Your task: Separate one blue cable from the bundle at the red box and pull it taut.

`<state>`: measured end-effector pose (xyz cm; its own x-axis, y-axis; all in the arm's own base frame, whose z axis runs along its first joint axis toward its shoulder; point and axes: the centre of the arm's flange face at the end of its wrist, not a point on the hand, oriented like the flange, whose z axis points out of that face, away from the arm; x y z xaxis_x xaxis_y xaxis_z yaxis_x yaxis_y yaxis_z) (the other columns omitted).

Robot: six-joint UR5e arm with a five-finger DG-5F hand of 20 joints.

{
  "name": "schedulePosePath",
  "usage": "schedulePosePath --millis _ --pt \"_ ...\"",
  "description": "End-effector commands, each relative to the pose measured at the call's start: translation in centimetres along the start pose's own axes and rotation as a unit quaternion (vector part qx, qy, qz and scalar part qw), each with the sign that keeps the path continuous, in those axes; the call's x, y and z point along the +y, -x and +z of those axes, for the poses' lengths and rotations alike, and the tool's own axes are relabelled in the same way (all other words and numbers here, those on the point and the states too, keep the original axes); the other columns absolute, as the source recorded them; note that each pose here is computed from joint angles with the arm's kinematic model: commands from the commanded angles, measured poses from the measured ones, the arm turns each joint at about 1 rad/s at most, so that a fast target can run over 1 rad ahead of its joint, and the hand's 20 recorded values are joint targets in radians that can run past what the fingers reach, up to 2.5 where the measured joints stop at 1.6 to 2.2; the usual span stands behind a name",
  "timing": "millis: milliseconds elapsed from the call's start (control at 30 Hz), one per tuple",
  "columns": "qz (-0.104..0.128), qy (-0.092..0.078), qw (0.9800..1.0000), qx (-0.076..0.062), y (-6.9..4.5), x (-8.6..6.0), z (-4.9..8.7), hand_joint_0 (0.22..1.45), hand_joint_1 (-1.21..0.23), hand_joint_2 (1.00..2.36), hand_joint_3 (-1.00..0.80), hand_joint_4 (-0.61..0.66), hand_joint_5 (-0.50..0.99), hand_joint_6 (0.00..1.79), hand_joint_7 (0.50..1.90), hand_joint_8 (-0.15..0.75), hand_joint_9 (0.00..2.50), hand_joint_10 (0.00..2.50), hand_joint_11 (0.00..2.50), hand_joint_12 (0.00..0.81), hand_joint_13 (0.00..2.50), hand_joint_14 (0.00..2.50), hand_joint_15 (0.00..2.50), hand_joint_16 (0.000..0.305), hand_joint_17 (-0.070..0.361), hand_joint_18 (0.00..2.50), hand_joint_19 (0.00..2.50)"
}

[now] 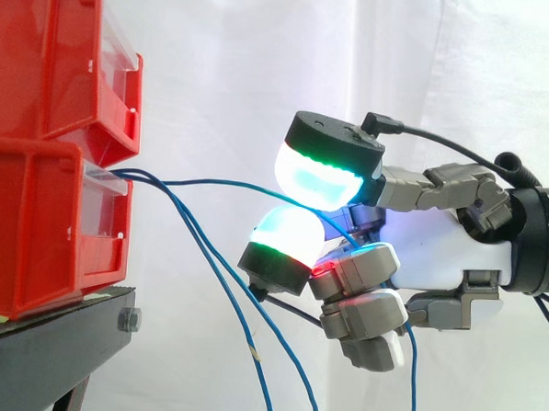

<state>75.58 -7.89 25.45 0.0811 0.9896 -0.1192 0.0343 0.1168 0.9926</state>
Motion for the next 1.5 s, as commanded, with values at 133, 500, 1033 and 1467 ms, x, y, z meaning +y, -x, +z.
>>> schedulePosePath --millis 133,500,1033,1467 --pt "0.001 -0.001 1.0000 0.000 -0.03 -0.08 0.01 0.63 -0.71 1.02 -0.18 0.19 -0.22 0.86 1.25 0.361 1.09 0.21 1.83 0.419 1.30 0.01 1.39 0.059 0.133 1.14 0.86" --pt "0.001 -0.001 1.0000 -0.004 0.06 -0.09 0.01 0.61 -0.72 1.03 0.02 0.06 -0.19 0.86 1.36 0.367 1.12 0.27 1.80 0.429 1.33 0.01 1.40 0.060 0.134 1.16 0.84" --pt "0.017 -0.001 0.9999 0.000 -0.11 0.03 -0.02 0.65 -0.76 1.03 0.11 -0.01 -0.18 0.86 1.53 0.370 1.15 0.06 1.78 0.431 1.28 0.02 1.34 0.059 0.132 1.14 0.78" --pt "0.063 0.001 0.9979 0.012 -0.26 0.06 -0.01 0.65 -0.76 1.03 0.11 0.01 -0.18 0.86 1.47 0.380 1.10 0.02 1.10 0.332 1.17 0.02 0.75 0.044 0.099 1.13 0.66"
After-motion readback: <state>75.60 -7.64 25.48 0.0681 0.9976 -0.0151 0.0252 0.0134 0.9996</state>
